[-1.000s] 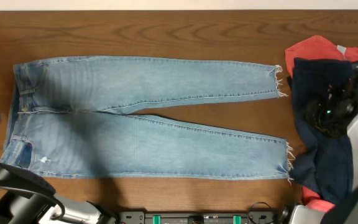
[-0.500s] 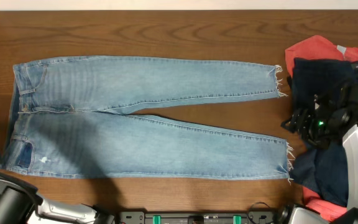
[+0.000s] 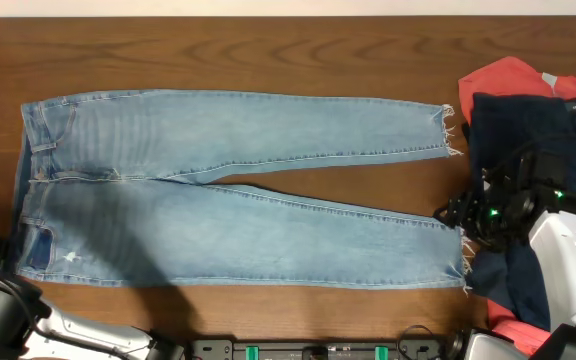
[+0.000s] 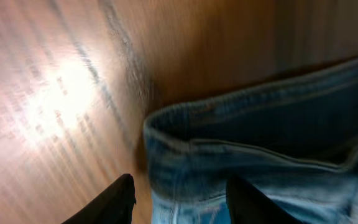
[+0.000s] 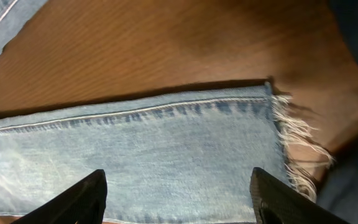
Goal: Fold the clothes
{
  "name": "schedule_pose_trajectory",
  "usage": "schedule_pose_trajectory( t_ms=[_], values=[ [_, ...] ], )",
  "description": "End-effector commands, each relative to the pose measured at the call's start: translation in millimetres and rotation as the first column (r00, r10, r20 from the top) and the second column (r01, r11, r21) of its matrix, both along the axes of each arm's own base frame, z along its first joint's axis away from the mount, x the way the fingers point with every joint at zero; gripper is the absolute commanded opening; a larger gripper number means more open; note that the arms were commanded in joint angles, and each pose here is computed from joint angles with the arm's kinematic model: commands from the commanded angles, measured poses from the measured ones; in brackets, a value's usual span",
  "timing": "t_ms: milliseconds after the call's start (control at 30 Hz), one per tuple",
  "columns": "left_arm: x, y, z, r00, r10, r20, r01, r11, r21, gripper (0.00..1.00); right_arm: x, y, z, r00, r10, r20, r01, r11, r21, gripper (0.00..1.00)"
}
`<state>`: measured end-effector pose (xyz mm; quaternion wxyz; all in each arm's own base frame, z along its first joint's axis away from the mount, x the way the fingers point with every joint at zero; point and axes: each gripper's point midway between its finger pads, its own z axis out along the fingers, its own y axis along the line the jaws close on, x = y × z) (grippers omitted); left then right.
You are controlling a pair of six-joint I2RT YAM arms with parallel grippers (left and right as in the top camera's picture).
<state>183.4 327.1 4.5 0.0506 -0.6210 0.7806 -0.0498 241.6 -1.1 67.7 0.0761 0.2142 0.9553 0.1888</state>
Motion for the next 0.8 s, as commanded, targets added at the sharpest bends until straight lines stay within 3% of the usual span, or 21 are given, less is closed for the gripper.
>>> schedule_pose_trajectory(
  t_ms=[0,133,167,300,467,600,767],
  values=[
    [-1.7,-8.4,-20.3,1.000,-0.023,-0.015,0.022,0.998,-0.054,0.49,-0.8,6.6,-1.2,0.999,0.038,0.005,-0.038,0.999,0.006,0.72],
    [-4.6,-14.4,-37.1,0.999,-0.024,-0.035,0.021,0.995,-0.098,0.48,-1.2,6.7,-1.4,0.999,0.040,0.003,-0.040,0.999,0.003,0.72],
    [-5.1,-15.1,-39.0,0.999,-0.025,-0.038,0.021,0.994,-0.103,0.43,-1.2,6.6,-1.5,0.999,0.040,0.003,-0.040,0.999,0.002,0.72],
    [-5.4,-15.1,-39.6,0.999,-0.023,-0.038,0.019,0.994,-0.105,0.07,-5.0,3.5,-3.5,0.999,0.034,-0.018,-0.035,0.999,-0.017,0.70],
    [-4.9,-14.4,-38.4,0.999,-0.022,-0.037,0.018,0.994,-0.105,0.06,-27.2,-20.4,-13.2,0.984,-0.100,-0.150,0.077,0.985,-0.153,0.59],
    [-4.6,-15.0,-38.2,0.999,-0.022,-0.035,0.018,0.994,-0.109,0.06,-52.8,-29.6,-19.8,0.924,-0.264,-0.277,0.204,0.952,-0.227,0.51],
    [-1.5,-16.5,-37.6,1.000,-0.020,-0.016,0.018,0.993,-0.117,0.06,-59.7,-9.5,-35.5,0.919,-0.241,-0.313,0.212,0.969,-0.125,0.49]
  ],
)
